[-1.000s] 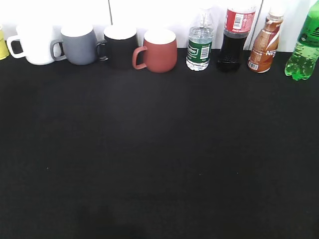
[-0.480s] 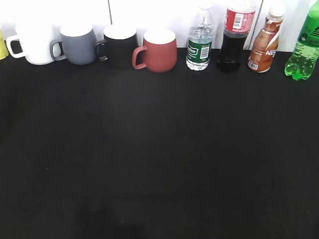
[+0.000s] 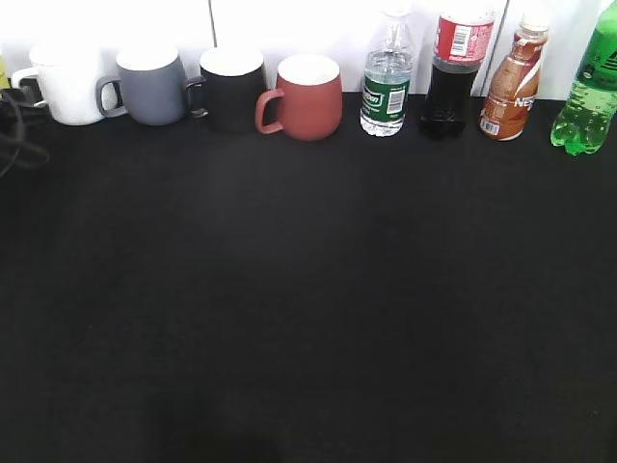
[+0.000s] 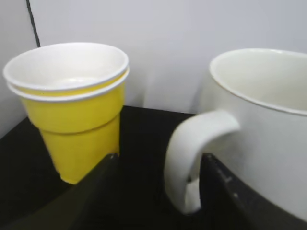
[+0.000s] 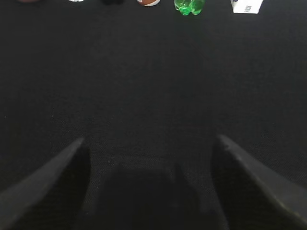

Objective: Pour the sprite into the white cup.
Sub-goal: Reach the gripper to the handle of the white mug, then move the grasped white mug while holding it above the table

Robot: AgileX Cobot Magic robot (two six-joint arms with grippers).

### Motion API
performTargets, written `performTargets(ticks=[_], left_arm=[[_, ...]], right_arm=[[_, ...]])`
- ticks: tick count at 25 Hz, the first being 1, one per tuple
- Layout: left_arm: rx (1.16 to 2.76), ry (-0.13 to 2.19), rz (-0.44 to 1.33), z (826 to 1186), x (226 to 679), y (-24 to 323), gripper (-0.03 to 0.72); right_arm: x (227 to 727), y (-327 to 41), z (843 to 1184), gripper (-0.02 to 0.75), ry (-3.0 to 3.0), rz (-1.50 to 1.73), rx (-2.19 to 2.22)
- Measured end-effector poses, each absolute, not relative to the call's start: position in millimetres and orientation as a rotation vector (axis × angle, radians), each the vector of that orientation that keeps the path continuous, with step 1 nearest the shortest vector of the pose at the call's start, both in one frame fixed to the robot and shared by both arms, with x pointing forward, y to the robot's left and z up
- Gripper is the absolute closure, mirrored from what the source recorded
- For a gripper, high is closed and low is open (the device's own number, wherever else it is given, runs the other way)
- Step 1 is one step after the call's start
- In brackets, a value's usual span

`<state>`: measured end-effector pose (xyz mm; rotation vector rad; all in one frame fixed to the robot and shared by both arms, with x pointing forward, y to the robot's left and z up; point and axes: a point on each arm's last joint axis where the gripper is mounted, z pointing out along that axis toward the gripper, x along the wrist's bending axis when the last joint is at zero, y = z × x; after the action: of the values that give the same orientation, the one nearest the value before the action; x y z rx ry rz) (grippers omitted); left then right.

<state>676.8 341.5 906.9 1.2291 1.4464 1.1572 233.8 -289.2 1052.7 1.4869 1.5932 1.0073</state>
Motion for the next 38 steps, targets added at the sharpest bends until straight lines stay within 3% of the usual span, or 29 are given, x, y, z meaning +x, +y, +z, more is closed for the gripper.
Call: performTargets(ticks=[10, 11, 14, 25, 27, 33, 38], left_arm=[[1.178, 1.451, 1.169, 890, 740, 350, 0.391], [1.172, 1.444, 1.174, 890, 743, 350, 0.417], [1.168, 1.427, 1.183, 889, 745, 349, 0.591], [1.105, 1.329, 1.251, 888, 744, 346, 0.604], [1.094, 1.314, 1.260, 903, 739, 346, 0.604], [0.986, 1.225, 1.275, 1001, 685, 335, 0.606], [1.142, 1.150, 1.085, 1007, 600, 262, 0.607]], right_arm=[[234, -289, 1053, 0.152, 1.593, 1.007, 1.487], [234, -289, 1053, 0.152, 1.593, 1.007, 1.487], [234, -289, 1053, 0.152, 1.593, 1.007, 1.487], [234, -289, 1053, 0.152, 1.593, 1.007, 1.487], [234, -289, 1053, 0.152, 1.593, 1.007, 1.487], [234, -286, 1053, 0.152, 1.604, 1.060, 1.494], [240, -285, 1065, 0.152, 1.552, 1.112, 1.460]])
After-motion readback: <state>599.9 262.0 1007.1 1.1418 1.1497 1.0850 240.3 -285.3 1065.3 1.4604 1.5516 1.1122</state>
